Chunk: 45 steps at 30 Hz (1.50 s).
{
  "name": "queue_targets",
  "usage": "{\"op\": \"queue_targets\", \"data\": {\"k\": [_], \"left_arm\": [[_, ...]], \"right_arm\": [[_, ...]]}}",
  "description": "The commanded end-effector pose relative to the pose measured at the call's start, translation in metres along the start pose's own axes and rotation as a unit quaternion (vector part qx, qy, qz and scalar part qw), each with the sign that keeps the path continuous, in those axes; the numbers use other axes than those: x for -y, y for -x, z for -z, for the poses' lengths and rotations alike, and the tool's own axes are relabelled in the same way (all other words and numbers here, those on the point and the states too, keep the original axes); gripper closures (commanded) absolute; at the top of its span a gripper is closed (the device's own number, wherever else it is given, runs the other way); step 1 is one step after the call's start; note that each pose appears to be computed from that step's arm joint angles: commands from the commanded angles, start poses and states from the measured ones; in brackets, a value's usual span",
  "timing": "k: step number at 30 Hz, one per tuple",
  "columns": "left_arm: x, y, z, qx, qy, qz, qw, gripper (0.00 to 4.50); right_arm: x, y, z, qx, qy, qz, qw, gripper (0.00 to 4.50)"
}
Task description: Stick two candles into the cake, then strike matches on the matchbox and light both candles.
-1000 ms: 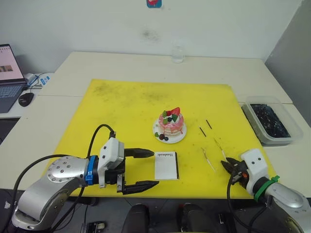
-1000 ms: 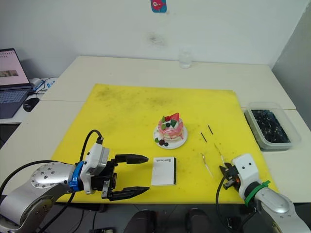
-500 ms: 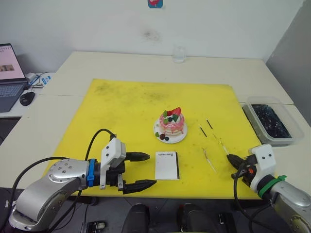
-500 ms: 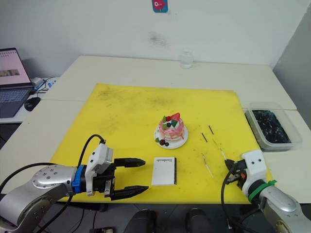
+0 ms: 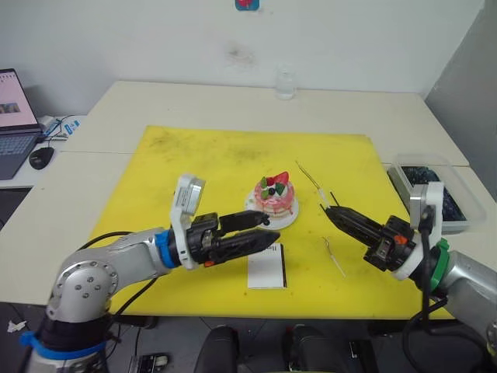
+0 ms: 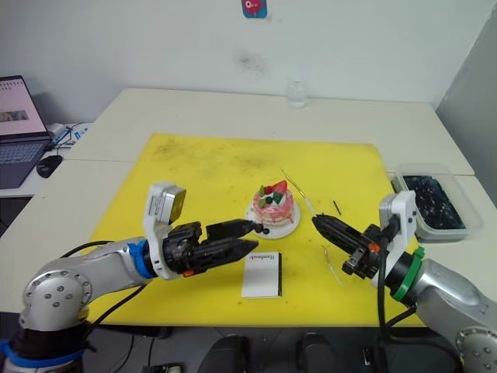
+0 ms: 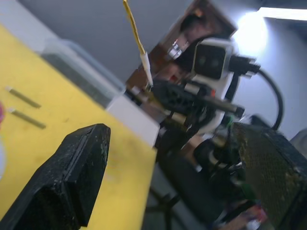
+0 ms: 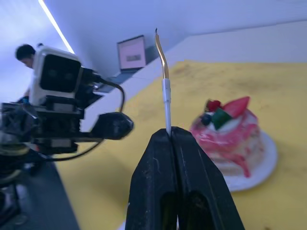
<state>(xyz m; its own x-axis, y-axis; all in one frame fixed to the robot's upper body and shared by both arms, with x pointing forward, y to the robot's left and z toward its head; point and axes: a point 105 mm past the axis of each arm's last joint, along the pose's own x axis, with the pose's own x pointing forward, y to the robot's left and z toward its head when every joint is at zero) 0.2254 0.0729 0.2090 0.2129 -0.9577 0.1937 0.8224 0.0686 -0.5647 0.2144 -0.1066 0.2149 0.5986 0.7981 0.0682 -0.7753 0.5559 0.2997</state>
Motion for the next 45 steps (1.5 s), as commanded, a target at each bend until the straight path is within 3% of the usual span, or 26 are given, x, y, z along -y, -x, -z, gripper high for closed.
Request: {"op": "queue_targets", "data": {"k": [1,10,21,24,36,45], "left_arm": [[0.011,-0.013,-0.010,0.039,0.020,0.033,0.999,0.00],[0.007,-0.029,-0.011,0.080,0.077,0.054,0.992,0.00],[0.003,-0.036,-0.017,0.098,0.103,0.077,0.987,0.00],[0.004,-0.038,-0.015,0.092,0.104,0.082,0.987,0.58],[0.001,-0.039,-0.007,0.072,0.103,0.082,0.989,4.48],[0.000,-0.037,-0.011,0.075,0.080,0.075,0.991,4.48]], "right_arm": [[-0.014,-0.003,-0.006,0.010,-0.045,-0.032,0.998,4.48],[-0.028,-0.007,-0.006,-0.008,-0.081,-0.056,0.995,4.48],[-0.034,-0.009,-0.005,-0.011,-0.095,-0.065,0.993,4.48],[-0.035,-0.010,-0.005,-0.010,-0.097,-0.066,0.993,4.50],[-0.038,-0.014,-0.006,-0.005,-0.103,-0.073,0.992,4.50],[-0.039,-0.016,-0.005,-0.012,-0.099,-0.074,0.992,4.50]]}}
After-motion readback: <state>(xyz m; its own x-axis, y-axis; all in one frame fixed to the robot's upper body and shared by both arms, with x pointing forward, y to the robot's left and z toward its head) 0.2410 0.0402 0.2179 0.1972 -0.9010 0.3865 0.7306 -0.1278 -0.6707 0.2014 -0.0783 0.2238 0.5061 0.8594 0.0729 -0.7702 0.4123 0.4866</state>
